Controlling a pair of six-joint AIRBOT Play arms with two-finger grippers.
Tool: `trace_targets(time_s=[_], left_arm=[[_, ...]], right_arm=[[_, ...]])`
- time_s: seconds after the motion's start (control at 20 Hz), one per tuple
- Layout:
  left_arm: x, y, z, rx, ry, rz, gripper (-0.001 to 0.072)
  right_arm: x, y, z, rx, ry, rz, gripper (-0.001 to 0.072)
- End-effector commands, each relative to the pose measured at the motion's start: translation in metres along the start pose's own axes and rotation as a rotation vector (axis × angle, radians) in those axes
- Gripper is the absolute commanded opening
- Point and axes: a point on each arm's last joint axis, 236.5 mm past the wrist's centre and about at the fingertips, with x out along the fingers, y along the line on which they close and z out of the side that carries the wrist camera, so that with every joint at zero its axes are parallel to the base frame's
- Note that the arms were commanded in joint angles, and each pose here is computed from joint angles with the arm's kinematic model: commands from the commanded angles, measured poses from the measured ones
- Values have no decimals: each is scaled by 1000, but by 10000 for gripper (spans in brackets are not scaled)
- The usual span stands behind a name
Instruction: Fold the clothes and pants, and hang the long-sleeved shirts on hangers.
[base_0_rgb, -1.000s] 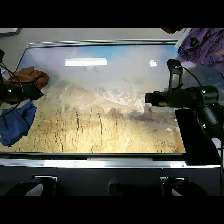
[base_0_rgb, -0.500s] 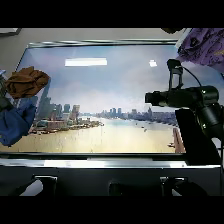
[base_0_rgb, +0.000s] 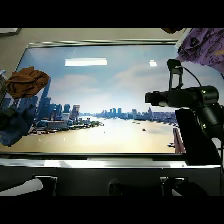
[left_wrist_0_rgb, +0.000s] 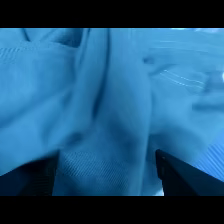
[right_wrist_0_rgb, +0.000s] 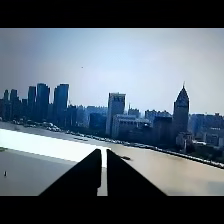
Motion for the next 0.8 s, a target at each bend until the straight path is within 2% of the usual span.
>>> trace_targets(time_s=[0.0,0.05,0.1,0.15,0.35,0.45,0.6,0.75], left_arm=[[39,2,-14,-44,39,-9,720],[41,-1,-19,-68,58,-20,708],[39,-4,-22,-88,77,-32,415],[34,-9,-27,-89,108,-47,30],[-12,-77,-49,41,188,-219,12],[-52,-131,-69,114,209,-330,12],[-128,-225,-119,216,247,-567,12],[-191,-295,-193,263,361,-744,13]], right_arm=[[0,0,0,41,1,0,90],[0,0,0,43,1,0,90],[0,0,0,44,1,0,90],[0,0,0,43,1,0,90],[0,0,0,42,2,-1,89],[0,0,-1,42,5,-2,89],[0,-1,-5,30,22,-5,90],[-1,-6,-17,22,74,-29,90]])
